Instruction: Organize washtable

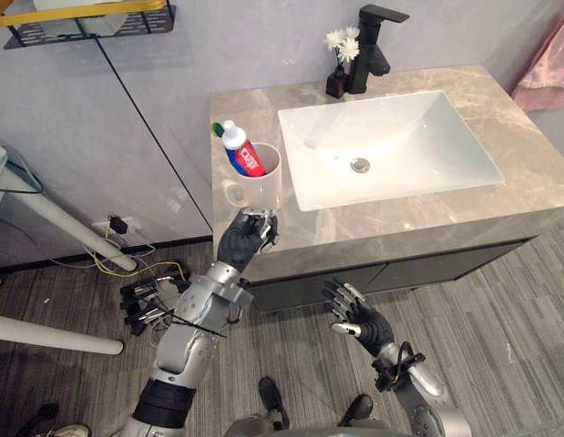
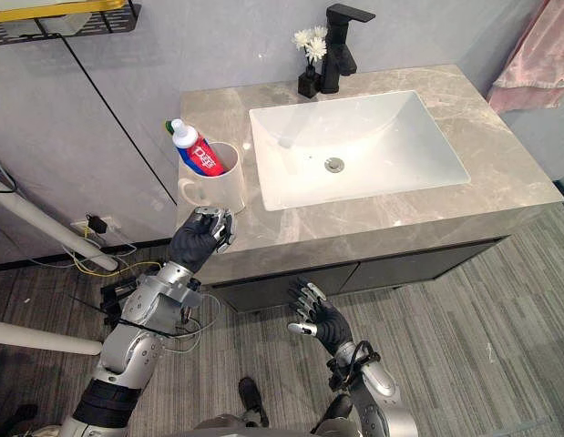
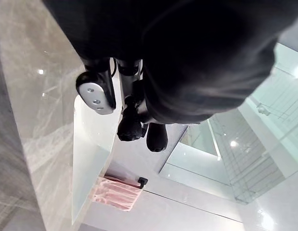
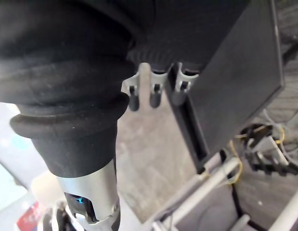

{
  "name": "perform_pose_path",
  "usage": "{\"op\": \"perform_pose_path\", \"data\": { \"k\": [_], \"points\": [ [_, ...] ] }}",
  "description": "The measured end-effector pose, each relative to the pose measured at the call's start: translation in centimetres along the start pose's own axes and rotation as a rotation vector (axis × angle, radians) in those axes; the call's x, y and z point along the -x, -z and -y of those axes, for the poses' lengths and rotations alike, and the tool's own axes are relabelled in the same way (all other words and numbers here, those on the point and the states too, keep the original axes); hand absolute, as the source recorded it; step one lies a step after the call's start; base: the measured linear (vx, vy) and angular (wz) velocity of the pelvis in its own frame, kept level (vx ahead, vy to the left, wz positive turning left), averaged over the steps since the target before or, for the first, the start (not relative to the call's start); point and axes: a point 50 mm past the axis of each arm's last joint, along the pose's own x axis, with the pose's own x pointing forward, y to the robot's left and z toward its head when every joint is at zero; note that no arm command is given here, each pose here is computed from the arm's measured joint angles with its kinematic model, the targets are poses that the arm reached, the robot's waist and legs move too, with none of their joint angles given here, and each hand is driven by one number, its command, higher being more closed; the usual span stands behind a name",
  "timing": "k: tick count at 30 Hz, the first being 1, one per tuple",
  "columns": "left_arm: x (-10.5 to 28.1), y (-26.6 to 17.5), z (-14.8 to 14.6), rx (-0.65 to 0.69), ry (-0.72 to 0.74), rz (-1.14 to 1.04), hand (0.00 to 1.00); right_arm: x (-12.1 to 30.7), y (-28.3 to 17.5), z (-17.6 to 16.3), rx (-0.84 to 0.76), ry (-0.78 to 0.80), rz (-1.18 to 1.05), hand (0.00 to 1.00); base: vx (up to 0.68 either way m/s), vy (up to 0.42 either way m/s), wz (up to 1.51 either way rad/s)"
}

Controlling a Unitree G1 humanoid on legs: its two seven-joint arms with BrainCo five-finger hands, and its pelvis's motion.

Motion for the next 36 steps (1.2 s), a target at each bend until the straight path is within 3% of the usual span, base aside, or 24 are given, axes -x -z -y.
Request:
{"op": "perform_pose_path", "data": {
  "k": [36],
  "points": [
    [-3.5,-1.2,-2.0,-0.131,-0.018,0.017,1.00,0.2,-0.4,0.3,0.025,-0.001,0.000,0.00,0.03,-0.021,-0.03]
  ]
}}
